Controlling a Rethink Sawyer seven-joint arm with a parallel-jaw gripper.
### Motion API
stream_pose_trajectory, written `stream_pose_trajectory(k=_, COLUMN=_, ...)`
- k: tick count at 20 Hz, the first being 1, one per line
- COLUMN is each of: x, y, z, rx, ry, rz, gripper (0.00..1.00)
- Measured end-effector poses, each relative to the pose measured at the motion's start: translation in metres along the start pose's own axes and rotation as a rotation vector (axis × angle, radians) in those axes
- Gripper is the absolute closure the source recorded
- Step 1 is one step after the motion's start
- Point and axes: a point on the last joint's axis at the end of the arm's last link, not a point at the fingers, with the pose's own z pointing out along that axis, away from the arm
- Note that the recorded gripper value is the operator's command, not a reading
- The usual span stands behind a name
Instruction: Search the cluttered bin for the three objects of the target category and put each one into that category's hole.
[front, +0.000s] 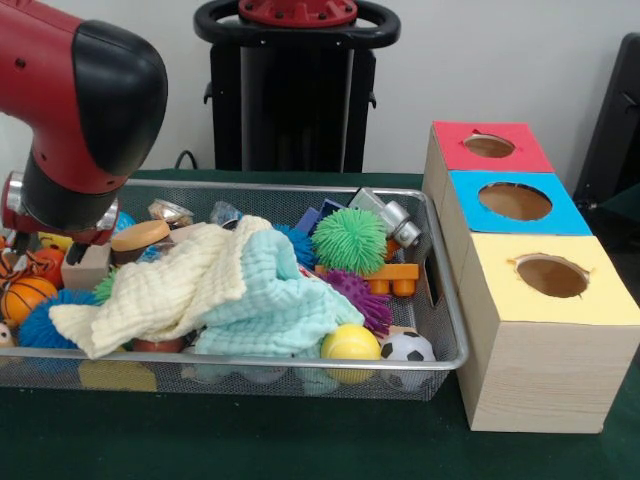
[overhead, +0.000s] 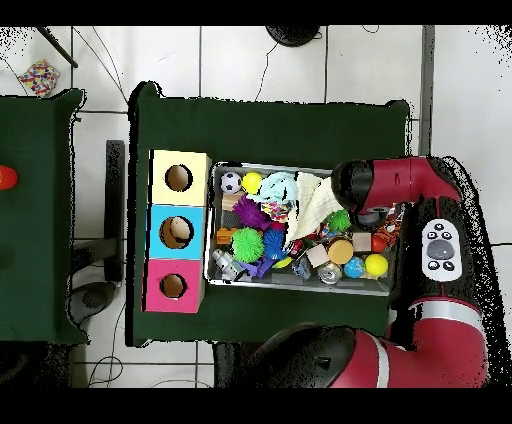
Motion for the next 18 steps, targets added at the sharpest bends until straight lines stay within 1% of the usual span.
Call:
stream_pose_trajectory(k=2, x=-0.0001, y=-0.0009, z=-0.0005, rx=0.014, ry=0.000, rz=-0.005, gripper=0.00)
stream_pose_trajectory(k=3, x=-0.0006, y=-0.0014, z=-0.0013, rx=0.027, ry=0.000, rz=-0.011, gripper=0.00)
stream_pose_trajectory(k=8, x=-0.0001, y=-0.0023, z=-0.0024, rx=0.050, ry=0.003, rz=-0.019, gripper=0.00)
stream_pose_trajectory(k=15, x=0.0029, y=-0.0059, z=0.0003, rx=0.056, ry=0.011, rz=-0.015, gripper=0.00)
stream_pose_trajectory(k=18, x=0.0034, y=-0.0087, z=0.0028, rx=0.067, ry=0.015, rz=-0.016, gripper=0.00)
